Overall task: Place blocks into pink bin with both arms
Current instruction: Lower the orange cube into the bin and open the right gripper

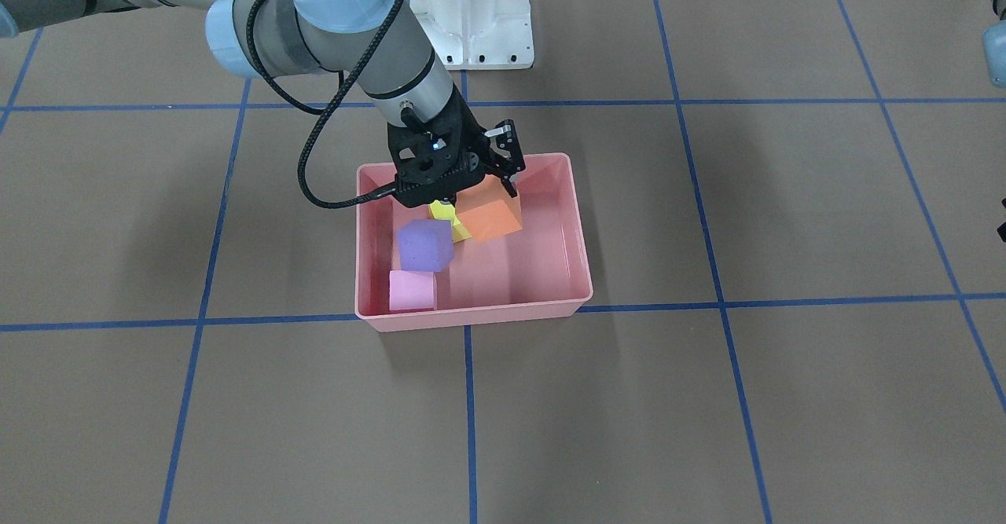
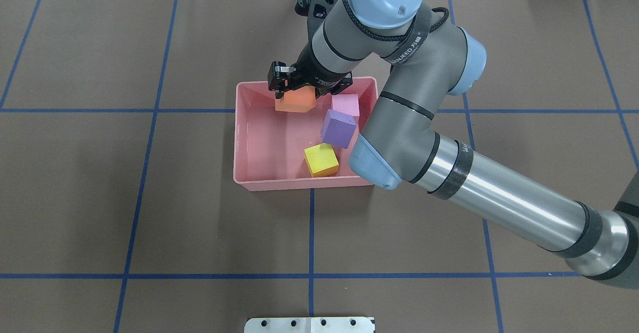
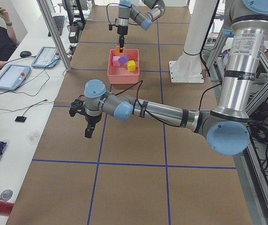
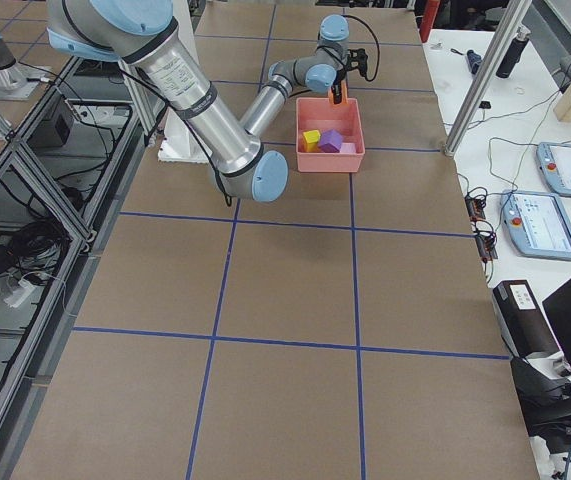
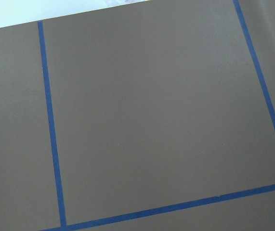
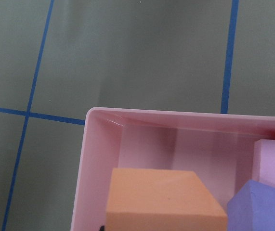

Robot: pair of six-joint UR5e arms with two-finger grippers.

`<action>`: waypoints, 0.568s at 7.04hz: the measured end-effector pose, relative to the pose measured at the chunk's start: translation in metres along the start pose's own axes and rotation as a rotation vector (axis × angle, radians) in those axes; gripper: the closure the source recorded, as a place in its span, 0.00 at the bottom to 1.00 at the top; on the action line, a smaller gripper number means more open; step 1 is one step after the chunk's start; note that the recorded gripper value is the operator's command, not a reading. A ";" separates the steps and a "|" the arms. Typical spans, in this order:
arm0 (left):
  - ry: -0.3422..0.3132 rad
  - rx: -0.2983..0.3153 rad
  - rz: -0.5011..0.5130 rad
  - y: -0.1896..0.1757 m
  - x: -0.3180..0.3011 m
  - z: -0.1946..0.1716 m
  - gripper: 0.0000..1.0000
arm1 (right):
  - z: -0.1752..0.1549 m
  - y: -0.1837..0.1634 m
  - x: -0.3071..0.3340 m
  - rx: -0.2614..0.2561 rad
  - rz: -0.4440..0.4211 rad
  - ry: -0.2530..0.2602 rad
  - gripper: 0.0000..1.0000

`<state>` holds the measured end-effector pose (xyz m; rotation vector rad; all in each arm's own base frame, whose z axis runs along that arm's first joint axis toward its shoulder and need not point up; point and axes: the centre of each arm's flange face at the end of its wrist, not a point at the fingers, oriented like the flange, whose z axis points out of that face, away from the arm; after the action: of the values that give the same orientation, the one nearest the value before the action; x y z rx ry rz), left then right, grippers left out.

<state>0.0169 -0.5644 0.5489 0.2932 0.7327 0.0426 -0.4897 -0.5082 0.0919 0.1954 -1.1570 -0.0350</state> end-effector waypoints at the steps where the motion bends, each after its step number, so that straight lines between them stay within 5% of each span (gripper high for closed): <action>1: -0.005 0.006 0.001 0.010 -0.008 0.005 0.00 | -0.004 0.000 -0.006 0.000 0.010 -0.010 0.00; 4: -0.011 0.002 -0.005 0.024 -0.018 0.009 0.00 | -0.056 0.019 -0.026 0.033 -0.023 -0.106 0.00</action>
<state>0.0108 -0.5466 0.5737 0.2934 0.7229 0.0358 -0.4508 -0.4789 0.0503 0.2389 -1.2615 -0.0469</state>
